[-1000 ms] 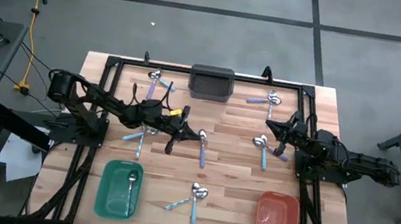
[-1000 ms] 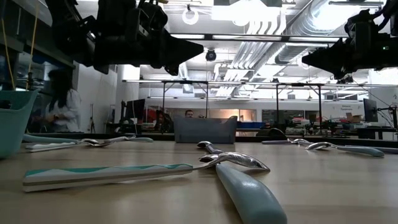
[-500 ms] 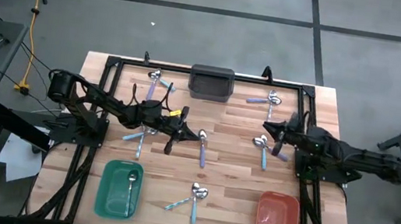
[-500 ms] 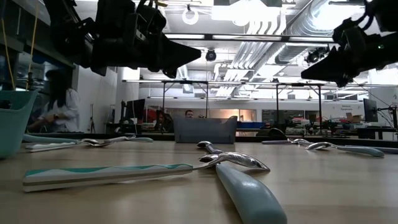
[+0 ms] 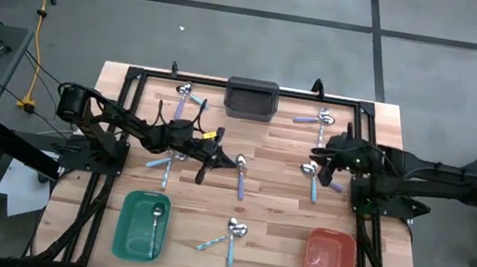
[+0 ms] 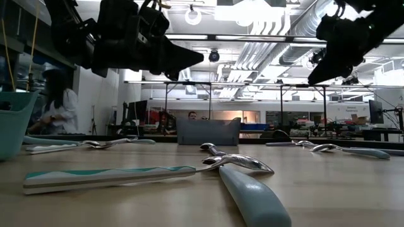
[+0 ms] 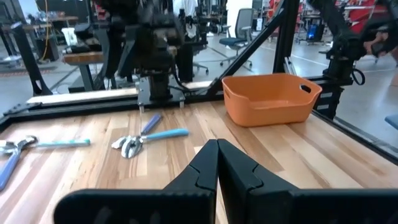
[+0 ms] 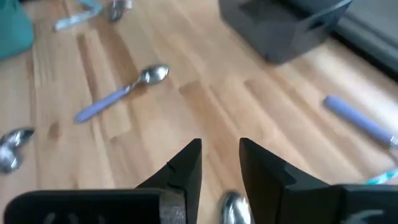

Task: Sort silverware by color (type)
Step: Put the purple spoon into the orange bin

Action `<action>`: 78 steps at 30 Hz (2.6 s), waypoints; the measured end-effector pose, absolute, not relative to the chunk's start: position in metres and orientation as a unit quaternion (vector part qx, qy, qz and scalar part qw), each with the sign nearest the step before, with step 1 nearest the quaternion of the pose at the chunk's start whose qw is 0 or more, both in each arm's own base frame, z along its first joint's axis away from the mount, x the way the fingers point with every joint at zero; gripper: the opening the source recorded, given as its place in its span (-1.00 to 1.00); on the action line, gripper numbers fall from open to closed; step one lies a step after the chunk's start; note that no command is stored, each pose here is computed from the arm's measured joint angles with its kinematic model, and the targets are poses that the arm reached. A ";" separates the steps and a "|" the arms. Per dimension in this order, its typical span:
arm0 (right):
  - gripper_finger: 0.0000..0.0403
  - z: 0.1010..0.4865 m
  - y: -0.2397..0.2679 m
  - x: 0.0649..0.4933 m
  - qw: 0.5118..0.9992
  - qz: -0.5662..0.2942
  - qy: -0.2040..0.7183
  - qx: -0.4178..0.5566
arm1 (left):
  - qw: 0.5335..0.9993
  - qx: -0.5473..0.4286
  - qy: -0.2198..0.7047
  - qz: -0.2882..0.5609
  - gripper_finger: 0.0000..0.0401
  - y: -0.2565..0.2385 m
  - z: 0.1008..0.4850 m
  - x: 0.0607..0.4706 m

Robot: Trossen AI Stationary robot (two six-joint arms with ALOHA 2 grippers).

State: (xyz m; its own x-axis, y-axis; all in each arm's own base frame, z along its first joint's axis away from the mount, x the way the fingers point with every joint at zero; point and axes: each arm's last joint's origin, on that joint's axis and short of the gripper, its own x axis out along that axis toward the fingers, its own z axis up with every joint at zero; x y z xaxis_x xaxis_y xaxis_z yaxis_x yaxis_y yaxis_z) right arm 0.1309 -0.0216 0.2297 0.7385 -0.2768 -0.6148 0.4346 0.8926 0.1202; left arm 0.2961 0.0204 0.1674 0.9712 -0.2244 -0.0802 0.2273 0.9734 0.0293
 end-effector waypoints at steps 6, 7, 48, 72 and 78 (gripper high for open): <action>-0.53 0.238 -0.021 0.139 0.883 -0.187 0.400 0.158 | 0.992 0.016 0.054 -0.112 -1.00 0.021 0.164 0.296; -0.53 0.237 -0.021 0.140 0.872 -0.190 0.421 0.162 | 0.992 0.016 0.054 -0.112 -1.00 0.021 0.164 0.296; -0.23 0.143 -0.047 0.187 0.638 -0.201 0.724 0.167 | 0.991 0.039 0.113 -0.064 -1.00 0.052 0.152 0.290; -0.53 0.129 -0.054 0.195 0.638 -0.182 0.730 0.166 | 0.996 0.014 0.061 -0.058 -1.00 0.043 0.132 0.248; -0.85 0.129 -0.055 0.195 0.639 -0.182 0.729 0.165 | 0.996 0.011 0.063 -0.056 -1.00 0.041 0.131 0.245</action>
